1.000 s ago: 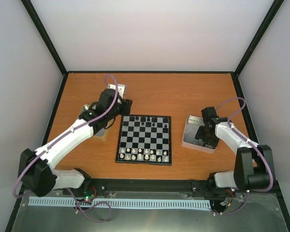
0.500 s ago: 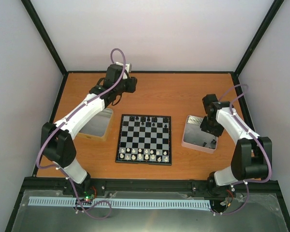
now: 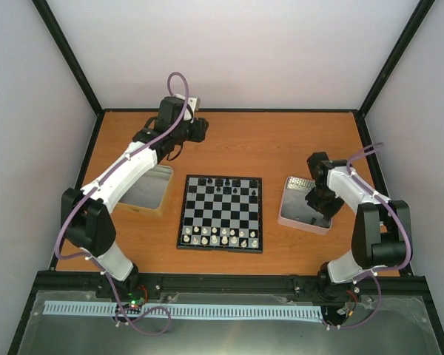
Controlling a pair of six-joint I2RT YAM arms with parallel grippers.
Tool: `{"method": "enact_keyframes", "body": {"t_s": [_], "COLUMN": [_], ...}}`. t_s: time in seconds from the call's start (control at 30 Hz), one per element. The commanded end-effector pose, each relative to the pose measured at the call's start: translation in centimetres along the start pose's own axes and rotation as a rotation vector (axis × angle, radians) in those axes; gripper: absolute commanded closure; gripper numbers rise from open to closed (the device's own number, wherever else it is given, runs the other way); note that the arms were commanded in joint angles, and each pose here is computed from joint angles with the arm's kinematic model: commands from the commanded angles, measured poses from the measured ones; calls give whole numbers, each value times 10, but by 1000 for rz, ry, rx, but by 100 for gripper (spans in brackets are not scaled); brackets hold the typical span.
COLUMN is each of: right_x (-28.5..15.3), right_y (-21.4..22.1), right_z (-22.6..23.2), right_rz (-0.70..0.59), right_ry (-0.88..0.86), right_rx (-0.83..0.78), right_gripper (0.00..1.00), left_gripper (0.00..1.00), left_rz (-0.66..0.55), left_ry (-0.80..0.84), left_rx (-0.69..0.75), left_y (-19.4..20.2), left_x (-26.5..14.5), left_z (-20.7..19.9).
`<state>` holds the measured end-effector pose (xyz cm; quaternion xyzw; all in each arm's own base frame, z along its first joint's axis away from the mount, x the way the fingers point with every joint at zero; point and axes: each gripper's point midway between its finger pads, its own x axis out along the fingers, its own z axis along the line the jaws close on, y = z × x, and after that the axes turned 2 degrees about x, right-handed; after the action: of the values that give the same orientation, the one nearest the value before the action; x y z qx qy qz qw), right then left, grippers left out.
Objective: Set up the chess pieces on the board
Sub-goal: Pick up the chess piece from the storage box.
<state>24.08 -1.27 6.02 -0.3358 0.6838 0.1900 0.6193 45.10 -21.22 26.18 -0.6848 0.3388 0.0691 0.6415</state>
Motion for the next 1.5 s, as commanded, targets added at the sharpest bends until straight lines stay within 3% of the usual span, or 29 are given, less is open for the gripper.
{"method": "enact_keyframes", "body": {"t_s": [0.0, 0.3, 0.77, 1.47], "right_x": [6, 24, 33, 26], "right_y": [-10, 3, -14, -51], "right_z": [-1, -8, -31, -38], "right_rz": [-30, 23, -17, -129], "right_ry": [8, 26, 75, -58], "right_rx": [100, 194, 222, 444], "right_gripper": [59, 54, 51, 58], "left_gripper": [51, 52, 52, 51], "left_rz": [-57, -77, -78, -63], "left_ry": [35, 54, 49, 25], "left_rx": [20, 32, 39, 33], "left_y": [-22, -26, -25, -8], "left_x": [-21, -24, -24, -37], "left_z": [-6, -10, -9, -2]}}
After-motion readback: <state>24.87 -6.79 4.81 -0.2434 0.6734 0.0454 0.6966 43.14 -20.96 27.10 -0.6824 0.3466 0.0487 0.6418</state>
